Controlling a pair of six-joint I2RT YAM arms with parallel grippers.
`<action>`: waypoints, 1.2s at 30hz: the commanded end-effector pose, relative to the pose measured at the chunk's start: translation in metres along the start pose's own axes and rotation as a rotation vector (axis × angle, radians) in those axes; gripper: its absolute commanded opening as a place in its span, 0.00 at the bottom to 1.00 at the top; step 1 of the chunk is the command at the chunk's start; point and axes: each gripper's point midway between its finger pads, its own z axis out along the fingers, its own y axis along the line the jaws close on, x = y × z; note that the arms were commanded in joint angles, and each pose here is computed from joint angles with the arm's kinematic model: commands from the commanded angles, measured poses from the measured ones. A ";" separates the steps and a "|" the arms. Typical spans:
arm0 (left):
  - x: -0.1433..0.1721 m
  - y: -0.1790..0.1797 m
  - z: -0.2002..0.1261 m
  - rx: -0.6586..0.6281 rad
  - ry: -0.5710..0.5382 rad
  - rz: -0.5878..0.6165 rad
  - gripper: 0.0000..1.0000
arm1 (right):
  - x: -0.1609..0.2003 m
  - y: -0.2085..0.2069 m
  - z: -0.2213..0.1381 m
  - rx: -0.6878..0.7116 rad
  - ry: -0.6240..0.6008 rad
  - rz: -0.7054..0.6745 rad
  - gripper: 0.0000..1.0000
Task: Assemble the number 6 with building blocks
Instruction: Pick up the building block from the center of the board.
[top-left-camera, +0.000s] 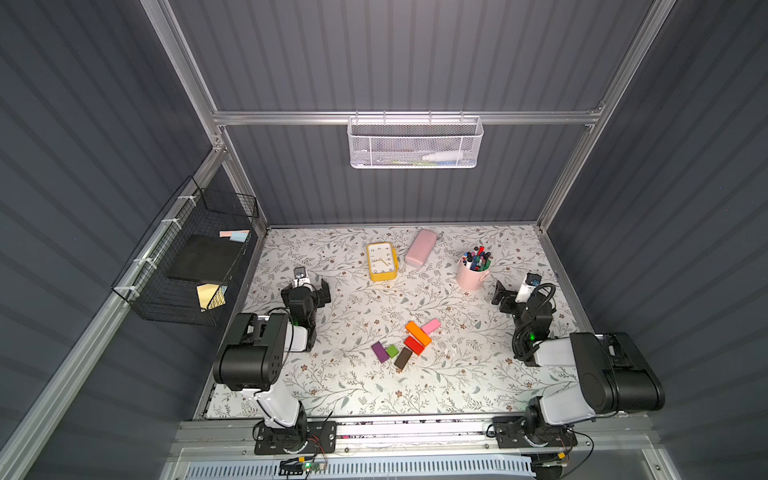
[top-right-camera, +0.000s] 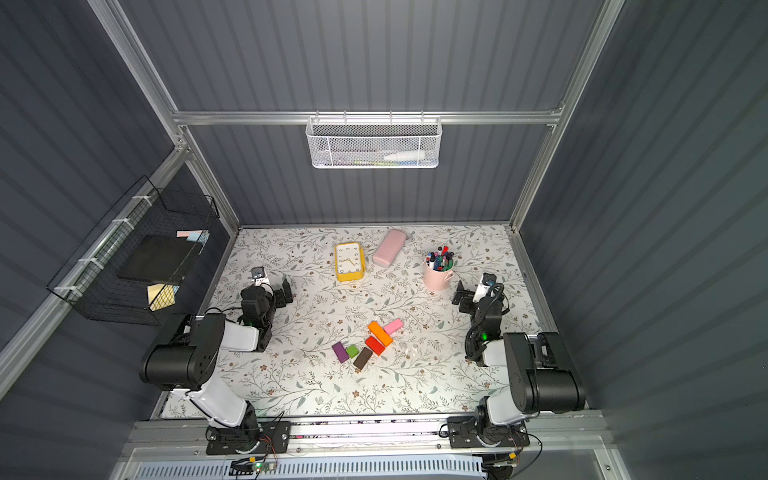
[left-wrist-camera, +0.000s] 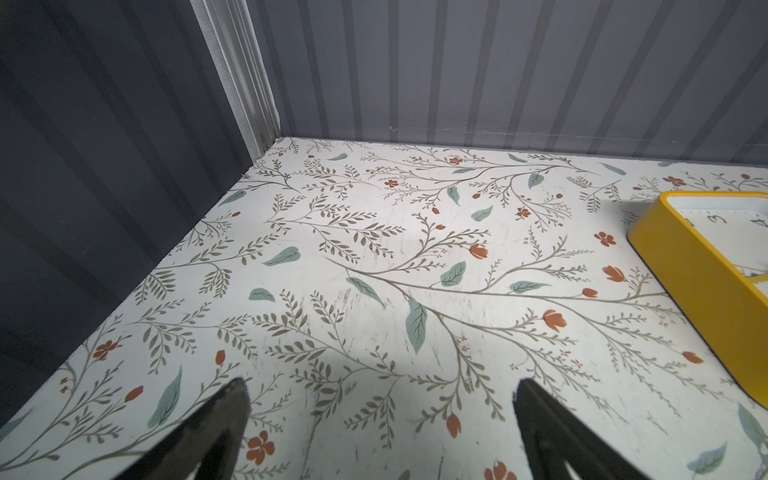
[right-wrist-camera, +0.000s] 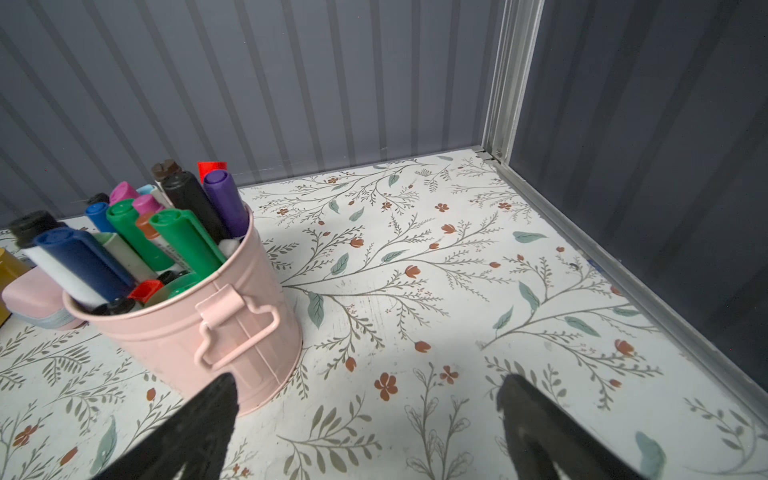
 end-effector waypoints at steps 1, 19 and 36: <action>-0.002 0.001 0.003 0.003 0.002 -0.012 0.99 | -0.006 0.000 0.001 -0.006 -0.017 -0.007 0.99; -0.065 -0.009 -0.009 0.021 0.051 -0.025 0.99 | -0.070 0.057 -0.041 -0.176 -0.018 0.020 0.99; -0.176 -0.046 -0.087 0.263 0.131 -0.579 0.99 | -0.171 0.159 -0.124 -0.574 0.327 0.540 0.99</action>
